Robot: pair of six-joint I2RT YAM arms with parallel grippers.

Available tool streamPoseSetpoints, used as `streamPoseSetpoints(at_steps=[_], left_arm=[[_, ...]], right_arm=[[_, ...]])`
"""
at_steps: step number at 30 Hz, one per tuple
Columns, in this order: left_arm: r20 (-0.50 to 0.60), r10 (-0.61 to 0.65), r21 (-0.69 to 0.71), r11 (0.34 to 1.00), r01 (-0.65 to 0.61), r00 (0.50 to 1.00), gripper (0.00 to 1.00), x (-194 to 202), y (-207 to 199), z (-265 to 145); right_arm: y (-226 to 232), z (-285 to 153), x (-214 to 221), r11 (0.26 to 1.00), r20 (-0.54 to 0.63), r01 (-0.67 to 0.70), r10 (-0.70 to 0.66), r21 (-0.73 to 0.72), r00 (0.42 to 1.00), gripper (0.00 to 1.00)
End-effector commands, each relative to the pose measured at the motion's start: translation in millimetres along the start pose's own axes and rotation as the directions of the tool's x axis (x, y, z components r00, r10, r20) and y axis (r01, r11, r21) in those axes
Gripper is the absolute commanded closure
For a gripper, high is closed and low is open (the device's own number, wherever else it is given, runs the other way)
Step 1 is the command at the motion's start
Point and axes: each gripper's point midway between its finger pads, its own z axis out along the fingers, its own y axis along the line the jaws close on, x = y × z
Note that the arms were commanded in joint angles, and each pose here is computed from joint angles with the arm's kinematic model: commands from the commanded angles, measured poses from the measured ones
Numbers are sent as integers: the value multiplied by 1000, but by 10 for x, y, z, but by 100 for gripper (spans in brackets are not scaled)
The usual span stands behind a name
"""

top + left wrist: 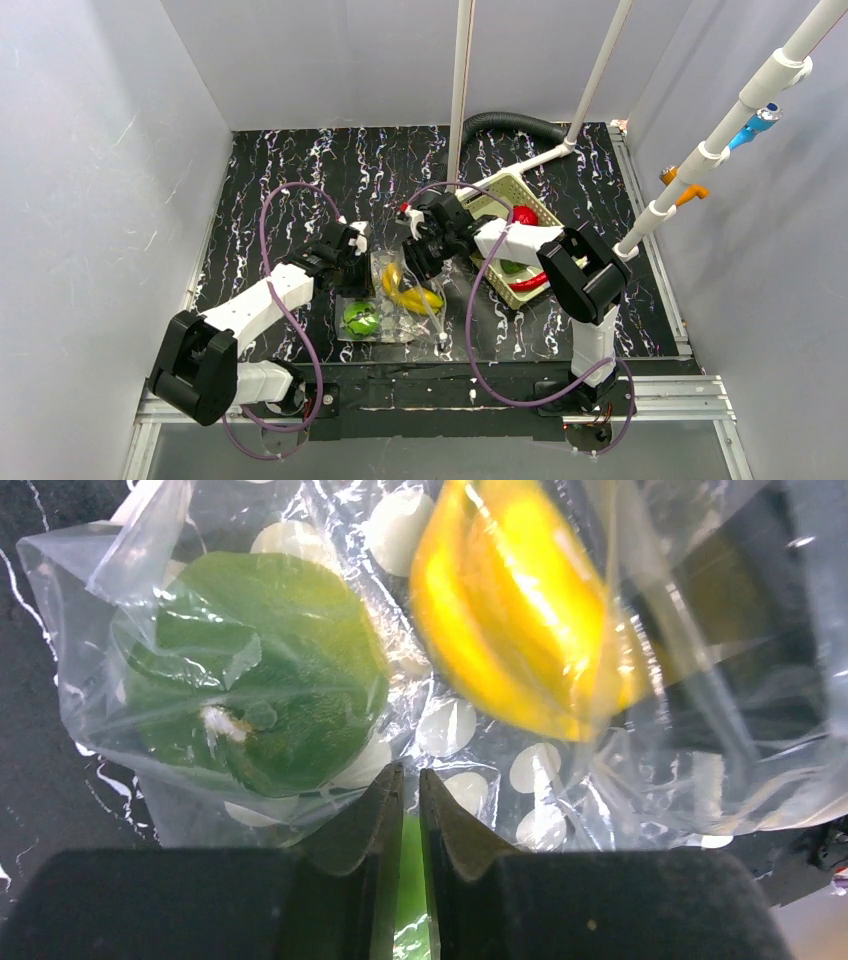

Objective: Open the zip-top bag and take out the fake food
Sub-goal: Pick up the fake fruit from the zipper food storage bag.

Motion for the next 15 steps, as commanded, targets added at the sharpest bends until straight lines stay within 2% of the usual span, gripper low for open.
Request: streamPoseSetpoints(at_steps=[1,8,15], left_arm=[[21,29,-49,998,-28,999,89,4,96,-99],[57,38,-33,999,-36,998,87,-37,80,-173],[112,43,15,999,-45,993,68,-129,-28,-294]], right_arm=[[149,-265,-185,995,57,70,-66,-66,996,89],[342,-503,-167,974,84,94,-78,-205,993,97],[297,-579,-114,974,41,112,-106,-198,993,98]])
